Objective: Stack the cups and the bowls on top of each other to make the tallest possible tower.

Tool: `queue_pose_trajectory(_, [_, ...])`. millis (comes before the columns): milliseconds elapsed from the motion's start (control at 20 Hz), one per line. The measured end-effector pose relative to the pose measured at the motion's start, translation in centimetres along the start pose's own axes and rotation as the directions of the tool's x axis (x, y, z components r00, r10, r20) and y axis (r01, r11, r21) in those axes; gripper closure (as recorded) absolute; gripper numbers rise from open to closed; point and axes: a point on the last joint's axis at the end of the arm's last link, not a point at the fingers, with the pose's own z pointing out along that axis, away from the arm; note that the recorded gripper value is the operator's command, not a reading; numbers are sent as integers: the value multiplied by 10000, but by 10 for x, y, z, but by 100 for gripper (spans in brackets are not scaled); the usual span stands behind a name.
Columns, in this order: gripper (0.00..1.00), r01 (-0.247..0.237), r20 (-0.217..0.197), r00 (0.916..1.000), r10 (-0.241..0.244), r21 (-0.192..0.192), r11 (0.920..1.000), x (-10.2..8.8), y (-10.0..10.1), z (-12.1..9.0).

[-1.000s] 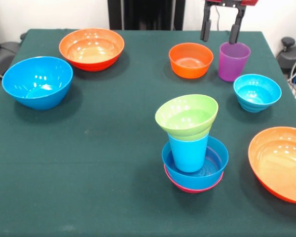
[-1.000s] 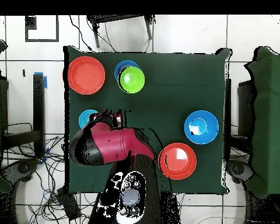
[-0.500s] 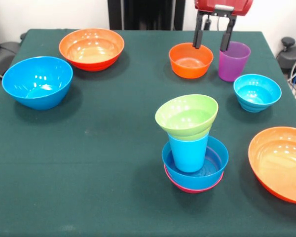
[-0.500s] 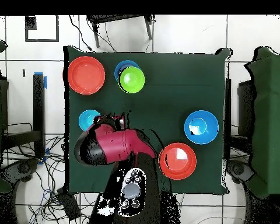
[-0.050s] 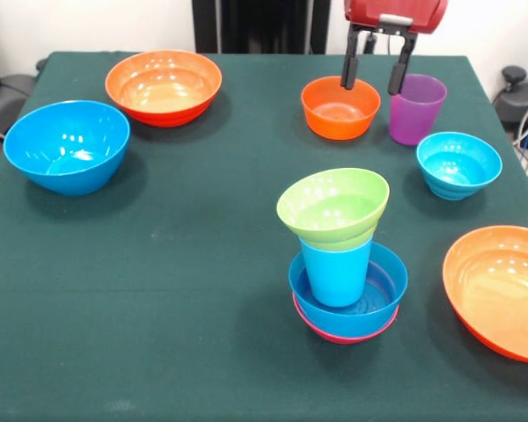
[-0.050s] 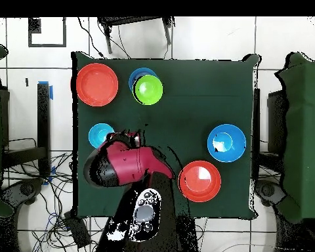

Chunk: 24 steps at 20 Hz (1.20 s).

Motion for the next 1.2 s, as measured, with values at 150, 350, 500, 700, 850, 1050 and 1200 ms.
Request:
queue_pose_trajectory(150, [0,78,-1,10000,-78,-11,10000,1,5,-1])
queue_pose_trajectory(350, [0,130,12,9999,-130,-27,9999,2,11,-3])
queue_pose_trajectory(500, [0,133,24,9999,-133,-31,9999,2,15,-4])
queue_pose_trajectory(700, [0,46,34,10000,-46,-35,10000,1,16,-5])
queue_pose_trajectory(850, [0,-5,65,10000,6,-35,10000,0,16,-5])
queue_pose_trajectory(1050, [0,-38,277,9996,39,-36,10000,-2,14,-4])
queue_pose_trajectory(1200, [0,-51,460,9989,51,-12,10000,-2,12,-1])
